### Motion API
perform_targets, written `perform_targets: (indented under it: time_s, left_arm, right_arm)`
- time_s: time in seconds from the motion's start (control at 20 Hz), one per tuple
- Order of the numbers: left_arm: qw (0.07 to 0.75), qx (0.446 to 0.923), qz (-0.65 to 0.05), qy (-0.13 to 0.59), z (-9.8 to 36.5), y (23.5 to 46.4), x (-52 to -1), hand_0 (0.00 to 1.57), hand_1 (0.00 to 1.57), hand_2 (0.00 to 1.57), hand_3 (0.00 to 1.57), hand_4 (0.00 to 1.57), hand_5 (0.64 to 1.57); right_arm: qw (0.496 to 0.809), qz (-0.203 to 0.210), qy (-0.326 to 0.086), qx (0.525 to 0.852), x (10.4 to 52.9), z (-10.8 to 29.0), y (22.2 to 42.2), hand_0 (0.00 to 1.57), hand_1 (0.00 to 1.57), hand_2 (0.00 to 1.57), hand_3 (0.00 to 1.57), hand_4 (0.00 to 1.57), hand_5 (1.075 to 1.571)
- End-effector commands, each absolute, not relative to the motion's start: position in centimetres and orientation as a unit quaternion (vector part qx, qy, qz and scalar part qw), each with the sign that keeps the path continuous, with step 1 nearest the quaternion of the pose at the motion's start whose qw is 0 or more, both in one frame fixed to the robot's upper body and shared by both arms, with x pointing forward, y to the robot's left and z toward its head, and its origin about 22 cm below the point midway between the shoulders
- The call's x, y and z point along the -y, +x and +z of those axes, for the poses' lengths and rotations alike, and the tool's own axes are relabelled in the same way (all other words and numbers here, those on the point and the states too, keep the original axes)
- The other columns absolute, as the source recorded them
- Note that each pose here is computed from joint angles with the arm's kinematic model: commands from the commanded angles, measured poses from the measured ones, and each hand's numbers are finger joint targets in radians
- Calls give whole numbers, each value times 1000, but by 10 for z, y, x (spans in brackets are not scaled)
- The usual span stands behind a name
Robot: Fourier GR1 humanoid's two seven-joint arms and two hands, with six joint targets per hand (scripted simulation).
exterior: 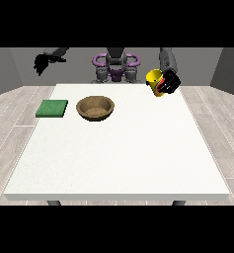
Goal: Pick the cup and pour the ball into the bowl, then pick the bowl and place it on the pad
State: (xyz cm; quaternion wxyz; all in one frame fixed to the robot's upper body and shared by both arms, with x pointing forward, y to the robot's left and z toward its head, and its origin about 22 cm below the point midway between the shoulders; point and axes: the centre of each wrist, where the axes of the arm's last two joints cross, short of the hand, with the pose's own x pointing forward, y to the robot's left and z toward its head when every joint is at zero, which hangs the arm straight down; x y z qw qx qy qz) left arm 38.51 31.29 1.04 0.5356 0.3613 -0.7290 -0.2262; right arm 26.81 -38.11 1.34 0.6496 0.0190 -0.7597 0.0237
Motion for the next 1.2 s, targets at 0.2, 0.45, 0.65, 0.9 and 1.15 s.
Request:
perform_targets:
  time_s: [0.2,0.45,0.65,0.9,1.15]
  left_arm:
    - [520,696,-263,420,41,409,-277,1486,1486,1571,1571,1571,1274]
    - [517,654,-320,450,24,407,-224,1490,1490,1571,1571,1512,1267]
    - [466,630,-390,483,58,424,-180,1516,1516,1571,1571,1571,1211]
    - [377,588,-470,540,53,422,-145,1553,1553,1571,1571,1530,1298]
    - [263,557,-571,543,50,409,-80,1482,1482,1571,1571,1571,1204]
  right_arm:
    - [647,37,42,760,390,16,275,0,0,0,0,0,1569]
    - [677,26,30,735,398,1,265,0,0,0,0,0,1569]
    - [685,2,12,729,414,-2,267,0,0,0,0,0,1570]
    - [692,8,28,722,398,-20,262,0,0,0,0,0,1571]
    - [687,4,11,727,423,-13,262,0,0,0,0,0,1571]
